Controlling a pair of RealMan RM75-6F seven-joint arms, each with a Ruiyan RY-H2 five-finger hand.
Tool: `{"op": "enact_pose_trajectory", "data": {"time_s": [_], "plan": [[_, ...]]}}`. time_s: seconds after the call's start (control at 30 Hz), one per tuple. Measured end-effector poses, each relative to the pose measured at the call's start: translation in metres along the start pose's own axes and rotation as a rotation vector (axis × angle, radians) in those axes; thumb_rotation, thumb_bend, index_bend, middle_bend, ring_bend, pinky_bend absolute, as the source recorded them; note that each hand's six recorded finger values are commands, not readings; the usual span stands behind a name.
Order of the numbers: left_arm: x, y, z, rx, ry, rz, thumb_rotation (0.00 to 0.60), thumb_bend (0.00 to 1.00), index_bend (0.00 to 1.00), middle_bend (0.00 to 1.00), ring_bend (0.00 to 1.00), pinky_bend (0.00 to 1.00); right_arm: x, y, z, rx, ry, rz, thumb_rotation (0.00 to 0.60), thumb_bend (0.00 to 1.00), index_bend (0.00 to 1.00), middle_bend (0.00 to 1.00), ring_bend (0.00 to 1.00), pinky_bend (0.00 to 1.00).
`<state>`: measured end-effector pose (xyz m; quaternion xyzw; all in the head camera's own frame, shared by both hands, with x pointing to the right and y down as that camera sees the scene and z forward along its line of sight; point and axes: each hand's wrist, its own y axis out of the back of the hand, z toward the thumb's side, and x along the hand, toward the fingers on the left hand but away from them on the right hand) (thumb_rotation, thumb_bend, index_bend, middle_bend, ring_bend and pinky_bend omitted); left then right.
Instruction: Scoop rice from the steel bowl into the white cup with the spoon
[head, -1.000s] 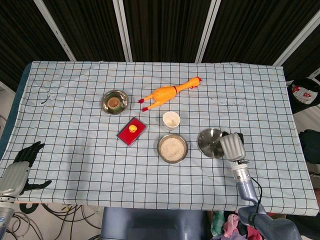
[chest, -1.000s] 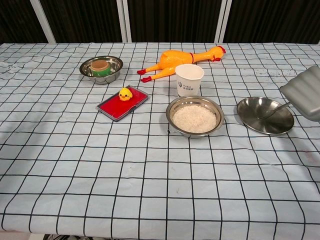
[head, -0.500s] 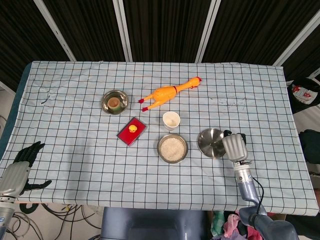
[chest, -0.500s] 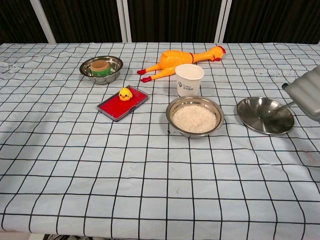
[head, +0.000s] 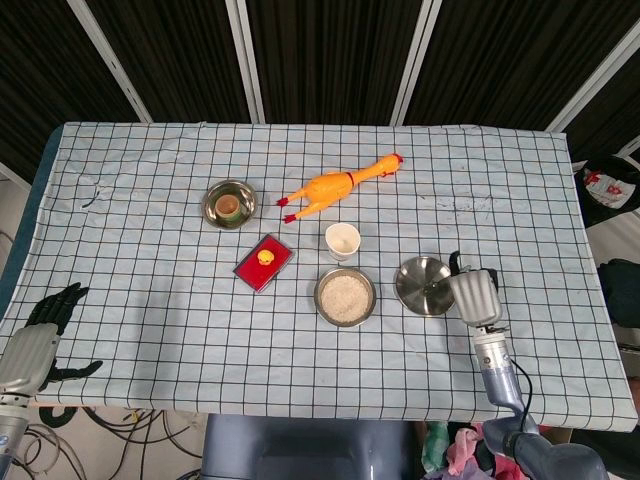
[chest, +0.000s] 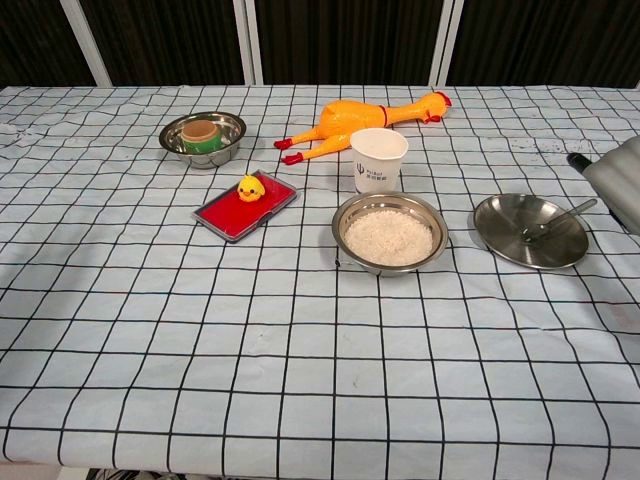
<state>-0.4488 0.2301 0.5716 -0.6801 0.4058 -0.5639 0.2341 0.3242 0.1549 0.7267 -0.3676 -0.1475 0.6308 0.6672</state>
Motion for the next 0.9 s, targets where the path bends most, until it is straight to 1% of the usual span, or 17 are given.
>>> {"op": "enact_pose_trajectory", "data": {"time_s": [0.1,0.2,0.23,0.3,0.33,0.37,0.4,0.43,0.47,0.53,0.57,0.67,0.73,0.8,0.9], "plan": [[0.000,0.001,-0.001,0.002,0.001,0.003,0.600,0.02,0.00,0.00,0.00,0.00,0.000,0.004,-0.007,-0.014,-0.017,-0.020,0.600,0.29,0.23,0.99,1.00,1.00],[0.000,0.001,-0.002,0.008,0.002,0.005,0.600,0.02,0.00,0.00,0.00,0.00,0.001,0.010,-0.020,-0.042,-0.042,-0.049,0.600,0.29,0.23,0.93,0.98,0.95],[0.000,0.001,-0.003,0.012,0.002,0.006,0.600,0.02,0.00,0.00,0.00,0.00,0.001,0.012,-0.025,-0.051,-0.049,-0.058,0.600,0.28,0.22,0.88,0.95,0.92],[0.000,0.001,-0.004,0.028,0.002,0.008,0.600,0.02,0.00,0.00,0.00,0.00,0.004,0.017,-0.037,-0.074,-0.063,-0.078,0.600,0.28,0.18,0.75,0.84,0.80],[0.000,0.001,-0.004,0.036,0.002,0.009,0.600,0.02,0.00,0.00,0.00,0.00,0.005,0.018,-0.043,-0.085,-0.068,-0.085,0.600,0.27,0.14,0.65,0.74,0.70],[0.000,0.001,-0.005,0.044,0.002,0.010,0.600,0.02,0.00,0.00,0.00,0.00,0.008,0.021,-0.051,-0.102,-0.075,-0.092,0.600,0.26,0.09,0.53,0.62,0.58],[0.000,0.001,-0.005,0.056,0.001,0.012,0.600,0.02,0.00,0.00,0.00,0.00,0.010,0.023,-0.057,-0.116,-0.079,-0.096,0.600,0.25,0.06,0.45,0.53,0.50],[0.000,0.001,-0.006,0.064,0.001,0.013,0.600,0.02,0.00,0.00,0.00,0.00,0.012,0.025,-0.063,-0.133,-0.082,-0.099,0.600,0.23,0.02,0.32,0.39,0.40],[0.000,0.001,-0.006,0.073,0.000,0.015,0.600,0.02,0.00,0.00,0.00,0.00,0.016,0.029,-0.070,-0.157,-0.084,-0.100,0.600,0.21,0.00,0.20,0.25,0.32],[0.000,0.001,-0.007,0.102,-0.003,0.023,0.600,0.02,0.00,0.00,0.00,0.00,0.023,0.034,-0.081,-0.199,-0.084,-0.096,0.600,0.18,0.00,0.06,0.10,0.25],[0.000,0.001,-0.008,0.119,-0.005,0.027,0.600,0.02,0.00,0.00,0.00,0.00,0.029,0.037,-0.088,-0.232,-0.080,-0.088,0.600,0.16,0.00,0.01,0.05,0.24],[0.001,0.001,-0.009,0.186,-0.013,0.047,0.600,0.02,0.00,0.00,0.00,0.00,0.046,0.047,-0.105,-0.323,-0.065,-0.059,0.600,0.12,0.00,0.00,0.01,0.23],[0.001,0.001,-0.010,0.222,-0.017,0.060,0.600,0.02,0.00,0.00,0.00,0.00,0.060,0.052,-0.117,-0.373,-0.052,-0.035,0.600,0.11,0.00,0.00,0.00,0.22],[0.001,0.001,-0.012,0.257,-0.018,0.075,0.600,0.02,0.00,0.00,0.00,0.00,0.079,0.057,-0.134,-0.427,-0.037,0.002,0.600,0.11,0.00,0.00,0.00,0.21],[0.001,0.000,-0.014,0.279,-0.014,0.091,0.600,0.02,0.00,0.00,0.00,0.00,0.112,0.059,-0.150,-0.504,-0.014,0.063,0.600,0.11,0.00,0.00,0.00,0.21]]}}
